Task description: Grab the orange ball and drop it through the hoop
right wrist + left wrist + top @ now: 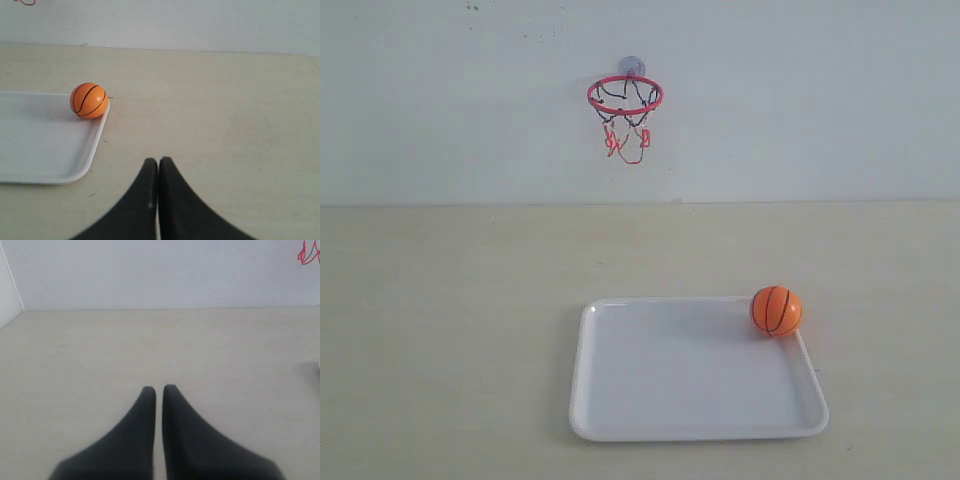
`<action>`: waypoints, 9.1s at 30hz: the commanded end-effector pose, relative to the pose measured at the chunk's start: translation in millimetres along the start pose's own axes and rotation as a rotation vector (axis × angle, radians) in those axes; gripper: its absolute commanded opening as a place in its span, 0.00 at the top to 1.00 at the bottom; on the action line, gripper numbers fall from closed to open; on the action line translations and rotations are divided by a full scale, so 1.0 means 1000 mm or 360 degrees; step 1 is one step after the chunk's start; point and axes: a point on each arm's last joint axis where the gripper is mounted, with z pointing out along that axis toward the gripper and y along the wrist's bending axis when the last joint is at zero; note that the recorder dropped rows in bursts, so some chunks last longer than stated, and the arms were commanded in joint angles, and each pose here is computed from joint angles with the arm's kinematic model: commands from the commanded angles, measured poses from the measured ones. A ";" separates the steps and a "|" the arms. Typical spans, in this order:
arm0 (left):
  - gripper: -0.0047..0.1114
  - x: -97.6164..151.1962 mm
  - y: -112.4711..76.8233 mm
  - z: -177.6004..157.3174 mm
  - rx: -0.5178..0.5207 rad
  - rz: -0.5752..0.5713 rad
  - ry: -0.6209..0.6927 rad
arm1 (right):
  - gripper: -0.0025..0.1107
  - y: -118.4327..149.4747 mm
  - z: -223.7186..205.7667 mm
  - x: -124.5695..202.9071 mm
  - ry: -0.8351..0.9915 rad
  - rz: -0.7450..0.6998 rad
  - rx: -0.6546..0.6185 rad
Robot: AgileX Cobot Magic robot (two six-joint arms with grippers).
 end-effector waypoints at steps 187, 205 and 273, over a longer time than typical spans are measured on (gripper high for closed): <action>0.92 0.001 0.000 0.000 -0.0003 -0.0009 0.0002 | 0.98 0.105 0.345 -0.119 0.1684 -0.0129 -0.0286; 0.92 0.001 0.000 0.000 -0.0003 -0.0009 0.0002 | 0.98 0.106 0.319 -0.213 0.1047 -0.0308 -0.0473; 0.92 0.001 0.000 0.000 -0.0003 -0.0009 0.0002 | 0.56 0.146 0.453 -0.232 0.0009 0.0569 -0.1248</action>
